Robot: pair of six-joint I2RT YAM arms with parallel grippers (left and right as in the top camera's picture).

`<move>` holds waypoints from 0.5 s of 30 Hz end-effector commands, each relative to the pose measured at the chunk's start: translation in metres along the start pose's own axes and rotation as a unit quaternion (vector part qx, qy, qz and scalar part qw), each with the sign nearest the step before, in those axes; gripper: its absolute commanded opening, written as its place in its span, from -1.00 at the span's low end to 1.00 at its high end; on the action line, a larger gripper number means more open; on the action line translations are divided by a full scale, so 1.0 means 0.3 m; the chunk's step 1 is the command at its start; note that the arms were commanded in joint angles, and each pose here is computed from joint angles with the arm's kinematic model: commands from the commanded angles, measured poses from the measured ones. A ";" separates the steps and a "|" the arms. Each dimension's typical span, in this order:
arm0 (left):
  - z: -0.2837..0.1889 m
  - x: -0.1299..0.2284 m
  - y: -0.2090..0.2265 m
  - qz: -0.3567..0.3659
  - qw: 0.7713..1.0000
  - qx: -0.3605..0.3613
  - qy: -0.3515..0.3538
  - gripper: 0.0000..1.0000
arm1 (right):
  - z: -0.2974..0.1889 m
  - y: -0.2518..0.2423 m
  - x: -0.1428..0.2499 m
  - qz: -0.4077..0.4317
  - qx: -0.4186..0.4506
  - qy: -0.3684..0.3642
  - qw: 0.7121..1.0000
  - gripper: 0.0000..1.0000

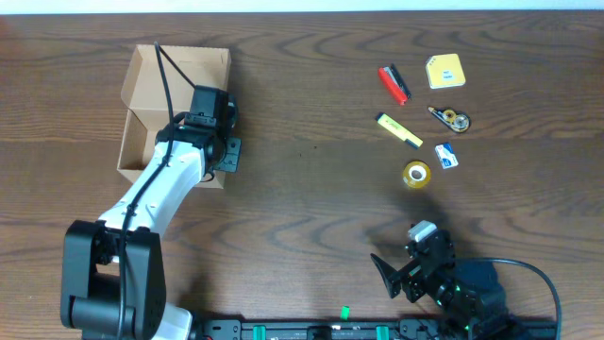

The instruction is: Pack container

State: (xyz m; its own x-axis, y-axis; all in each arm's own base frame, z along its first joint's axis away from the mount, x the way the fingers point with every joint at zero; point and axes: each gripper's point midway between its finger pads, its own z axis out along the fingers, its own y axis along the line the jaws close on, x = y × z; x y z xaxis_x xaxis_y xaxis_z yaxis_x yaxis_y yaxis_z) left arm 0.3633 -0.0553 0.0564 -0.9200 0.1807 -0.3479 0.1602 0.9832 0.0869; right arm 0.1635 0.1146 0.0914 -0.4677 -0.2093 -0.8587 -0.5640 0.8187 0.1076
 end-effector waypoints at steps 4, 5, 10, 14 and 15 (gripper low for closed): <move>-0.051 -0.093 -0.056 -0.026 0.999 0.008 -0.036 -0.89 | 0.006 0.003 0.015 -0.007 -0.003 0.005 1.000 0.99; -0.058 -0.101 -0.077 -0.025 0.999 0.012 -0.040 -0.89 | 0.006 0.003 0.015 -0.007 -0.003 0.005 1.000 0.98; -0.124 -0.164 -0.242 -0.045 0.996 0.045 -0.070 -0.89 | 0.006 0.003 0.015 -0.007 -0.003 0.005 1.000 0.98; -0.203 -0.209 -0.404 -0.075 0.989 0.084 -0.095 -0.90 | 0.006 0.003 0.015 -0.007 -0.003 0.005 1.000 0.98; -0.218 -0.215 -0.438 -0.081 0.987 0.093 -0.099 -0.88 | 0.006 0.003 0.015 -0.007 -0.003 0.005 1.000 0.99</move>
State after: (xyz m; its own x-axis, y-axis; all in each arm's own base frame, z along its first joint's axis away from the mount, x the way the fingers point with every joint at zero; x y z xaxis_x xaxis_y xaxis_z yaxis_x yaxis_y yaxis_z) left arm 0.3743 -0.1776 0.1112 -0.8629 0.1094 -0.4934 0.1681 0.9828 -0.0760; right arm 0.1635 0.1146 0.0914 -0.4677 -0.2093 -0.8587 -0.5640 0.8187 0.1076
